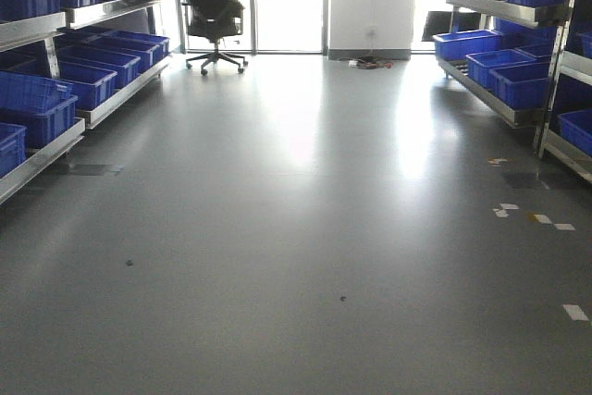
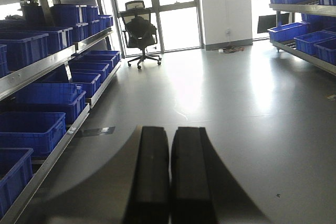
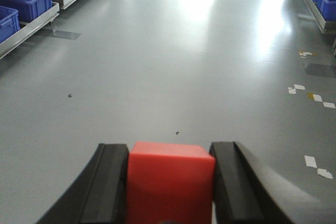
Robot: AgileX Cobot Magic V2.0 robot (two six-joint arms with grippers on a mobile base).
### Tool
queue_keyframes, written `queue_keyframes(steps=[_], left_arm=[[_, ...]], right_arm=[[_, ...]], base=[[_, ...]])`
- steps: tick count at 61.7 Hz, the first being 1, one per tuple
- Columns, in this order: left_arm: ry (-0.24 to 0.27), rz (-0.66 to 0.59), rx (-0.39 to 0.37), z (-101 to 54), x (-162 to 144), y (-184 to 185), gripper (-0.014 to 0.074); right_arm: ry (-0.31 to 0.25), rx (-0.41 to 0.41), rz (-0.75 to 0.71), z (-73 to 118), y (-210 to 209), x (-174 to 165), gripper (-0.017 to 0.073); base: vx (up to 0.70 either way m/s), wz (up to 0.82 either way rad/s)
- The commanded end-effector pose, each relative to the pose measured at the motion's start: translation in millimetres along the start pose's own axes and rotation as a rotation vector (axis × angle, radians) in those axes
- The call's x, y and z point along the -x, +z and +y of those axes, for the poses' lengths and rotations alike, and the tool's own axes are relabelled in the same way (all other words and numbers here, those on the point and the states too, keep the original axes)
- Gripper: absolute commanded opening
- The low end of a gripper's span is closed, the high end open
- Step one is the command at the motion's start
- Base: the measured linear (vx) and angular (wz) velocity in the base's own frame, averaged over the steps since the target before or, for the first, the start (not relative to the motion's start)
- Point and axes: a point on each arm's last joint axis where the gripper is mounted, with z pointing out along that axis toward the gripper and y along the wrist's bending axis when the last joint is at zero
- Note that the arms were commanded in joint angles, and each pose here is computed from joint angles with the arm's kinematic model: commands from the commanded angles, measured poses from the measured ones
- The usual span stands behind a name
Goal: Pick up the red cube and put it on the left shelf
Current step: 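Drive the base to the blue crate shelving holding the red cube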
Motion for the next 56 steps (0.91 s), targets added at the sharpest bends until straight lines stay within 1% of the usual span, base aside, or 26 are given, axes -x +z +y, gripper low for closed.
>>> queue_keyframes(steps=[1, 28, 56], left_arm=[[-0.009, -0.052, 0.011, 0.4, -0.5, 1.0, 0.0106], [-0.009, -0.052, 0.011, 0.4, -0.5, 1.0, 0.0106], [-0.009, -0.052, 0.011, 0.4, -0.5, 1.0, 0.0106]], right_arm=[[-0.014, 0.002, -0.105, 0.2, -1.8, 16.8, 0.0059], [-0.014, 0.002, -0.104, 0.2, -1.8, 16.7, 0.0059], [-0.014, 0.002, -0.104, 0.2, -1.8, 16.7, 0.0059]], base=[[0.13, 0.24], [0.18, 0.07], [0.37, 0.03]])
